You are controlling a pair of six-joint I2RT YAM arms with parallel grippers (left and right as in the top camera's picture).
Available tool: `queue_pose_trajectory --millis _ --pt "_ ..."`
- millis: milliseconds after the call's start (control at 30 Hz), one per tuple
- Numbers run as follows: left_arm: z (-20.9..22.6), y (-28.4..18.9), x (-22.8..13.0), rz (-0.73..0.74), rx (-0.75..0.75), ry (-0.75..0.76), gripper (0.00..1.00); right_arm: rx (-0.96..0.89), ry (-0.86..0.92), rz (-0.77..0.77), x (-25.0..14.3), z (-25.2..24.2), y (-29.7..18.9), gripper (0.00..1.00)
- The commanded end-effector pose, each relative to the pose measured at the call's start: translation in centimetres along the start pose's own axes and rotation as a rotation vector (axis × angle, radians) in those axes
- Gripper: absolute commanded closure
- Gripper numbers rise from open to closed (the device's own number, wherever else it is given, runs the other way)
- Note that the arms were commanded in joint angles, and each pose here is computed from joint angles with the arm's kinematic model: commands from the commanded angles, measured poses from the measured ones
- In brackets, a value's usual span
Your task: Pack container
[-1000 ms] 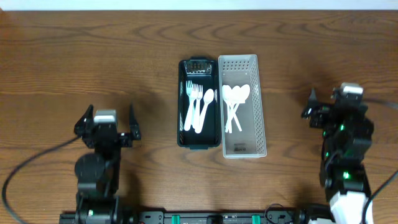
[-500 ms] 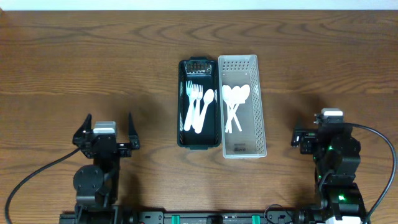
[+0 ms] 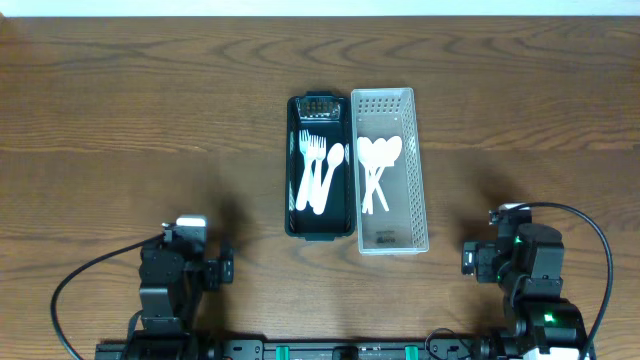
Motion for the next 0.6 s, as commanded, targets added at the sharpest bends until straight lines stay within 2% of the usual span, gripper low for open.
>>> queue_pose_trajectory --millis 0,133,267,367,567 --pt "-0.3 -0.2 -1.1 0.062 -0.018 0.023 0.02 0.013 -0.025 0.001 -0.5 0.3 -0.4 0.01" --pt "-0.6 -0.4 -3.1 0.172 -0.039 0.032 0.02 0.044 -0.055 -0.060 -0.6 0.9 -1.7 0.01" --pt "-0.8 -0.6 -3.9 0.217 -0.048 0.035 0.02 0.069 -0.068 -0.182 -0.4 1.2 -3.5 0.01" --pt "-0.8 -0.6 -3.9 0.217 -0.048 0.035 0.02 0.069 -0.076 -0.339 0.8 1.1 -5.2 0.01" --pt "-0.8 -0.6 -3.9 0.217 -0.048 0.035 0.02 0.090 -0.034 -0.759 5.4 1.4 -7.0 0.01"
Point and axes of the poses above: each gripper's point midway between its finger pads, its own y axis out along the fingers, its own z axis along the line the jaws close on, x = y × z, the point moved 6 cm from there along -y, back along the fingers, and after that the axes turned 5 degrees about y, right-handed, at the moved point
